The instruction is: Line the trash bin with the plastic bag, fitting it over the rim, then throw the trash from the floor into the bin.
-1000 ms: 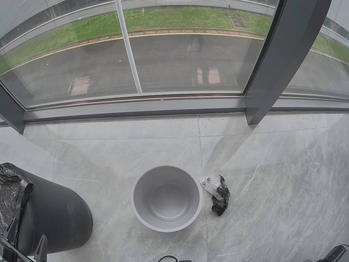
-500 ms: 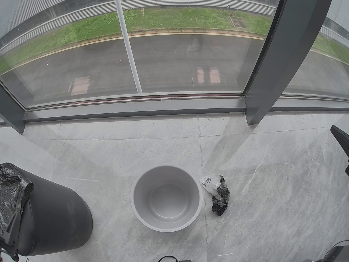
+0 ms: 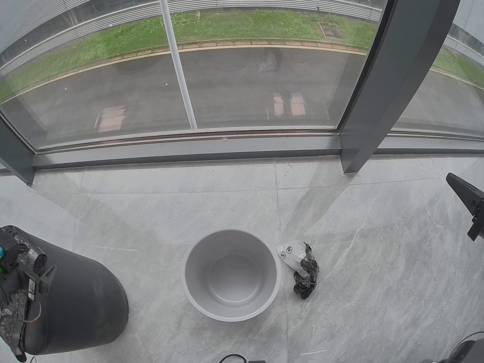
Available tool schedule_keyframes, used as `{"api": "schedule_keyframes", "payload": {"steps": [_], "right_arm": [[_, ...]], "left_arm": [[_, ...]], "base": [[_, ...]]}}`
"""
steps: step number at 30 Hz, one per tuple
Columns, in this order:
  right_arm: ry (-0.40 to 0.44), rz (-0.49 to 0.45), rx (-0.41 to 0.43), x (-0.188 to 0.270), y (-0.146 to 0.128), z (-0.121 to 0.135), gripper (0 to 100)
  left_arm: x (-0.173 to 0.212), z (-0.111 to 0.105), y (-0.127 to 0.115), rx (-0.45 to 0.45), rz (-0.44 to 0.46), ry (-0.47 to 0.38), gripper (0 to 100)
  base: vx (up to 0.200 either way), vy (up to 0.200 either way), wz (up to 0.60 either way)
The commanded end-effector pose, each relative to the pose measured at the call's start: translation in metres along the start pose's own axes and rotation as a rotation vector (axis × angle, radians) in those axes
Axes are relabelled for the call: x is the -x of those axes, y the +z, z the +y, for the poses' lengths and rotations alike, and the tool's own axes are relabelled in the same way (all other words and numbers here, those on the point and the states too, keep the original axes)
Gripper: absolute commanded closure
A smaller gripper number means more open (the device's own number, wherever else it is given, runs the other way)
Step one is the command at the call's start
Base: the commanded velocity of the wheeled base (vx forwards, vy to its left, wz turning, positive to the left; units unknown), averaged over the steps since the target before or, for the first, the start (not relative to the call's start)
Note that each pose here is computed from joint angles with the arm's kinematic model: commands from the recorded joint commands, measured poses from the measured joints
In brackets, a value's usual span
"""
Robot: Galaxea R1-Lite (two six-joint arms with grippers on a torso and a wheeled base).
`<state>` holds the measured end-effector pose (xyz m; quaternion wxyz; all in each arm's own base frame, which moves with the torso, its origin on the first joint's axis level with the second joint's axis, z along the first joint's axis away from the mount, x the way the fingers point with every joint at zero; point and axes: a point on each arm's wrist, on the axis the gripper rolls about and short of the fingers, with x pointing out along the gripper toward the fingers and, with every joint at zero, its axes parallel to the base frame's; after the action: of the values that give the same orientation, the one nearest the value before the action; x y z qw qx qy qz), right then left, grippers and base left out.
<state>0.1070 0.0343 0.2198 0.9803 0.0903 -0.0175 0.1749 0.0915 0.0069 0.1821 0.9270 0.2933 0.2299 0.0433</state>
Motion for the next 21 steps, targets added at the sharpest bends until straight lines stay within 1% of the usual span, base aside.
{"api": "schedule_keyframes", "payload": {"steps": [1, 4, 6, 8, 14, 15, 16, 17, 21], "right_arm": [[0.004, 0.002, -0.002, -0.002, -0.001, 0.0, 100], [0.005, 0.004, -0.002, -0.002, -0.001, 0.0, 100], [0.003, 0.005, -0.002, -0.002, -0.001, 0.0, 100], [0.003, 0.005, -0.002, -0.002, -0.001, 0.0, 100], [0.002, 0.01, -0.003, -0.003, -0.002, 0.0, 100], [0.0, 0.014, -0.004, -0.004, -0.003, 0.0, 100], [0.0, 0.014, -0.004, -0.004, -0.003, 0.0, 100], [0.001, 0.017, -0.004, -0.004, -0.003, 0.0, 100], [-0.001, 0.019, -0.007, -0.004, -0.003, 0.0, 100]], "left_arm": [[-0.039, 0.005, 0.001, -0.047, 0.18, 0.05, 0], [-0.037, 0.006, 0.0, -0.06, 0.184, 0.072, 0], [-0.035, 0.006, -0.002, -0.085, 0.216, 0.109, 0], [-0.035, 0.005, -0.005, -0.091, 0.237, 0.126, 0], [-0.034, 0.005, -0.006, -0.089, 0.243, 0.144, 0], [-0.034, 0.006, -0.009, -0.087, 0.264, 0.165, 0], [-0.034, 0.006, -0.009, -0.087, 0.264, 0.165, 0], [-0.035, 0.005, -0.011, -0.088, 0.279, 0.184, 0], [-0.04, 0.004, -0.013, -0.082, 0.271, 0.203, 0]], "base": [[0.0, 0.0, 0.0], [0.0, 0.0, 0.0], [0.0, 0.0, 0.0], [0.0, 0.0, 0.0], [0.0, 0.0, 0.0], [0.0, 0.0, 0.0], [0.0, 0.0, 0.0], [0.0, 0.0, 0.0], [0.0, 0.0, 0.0]]}}
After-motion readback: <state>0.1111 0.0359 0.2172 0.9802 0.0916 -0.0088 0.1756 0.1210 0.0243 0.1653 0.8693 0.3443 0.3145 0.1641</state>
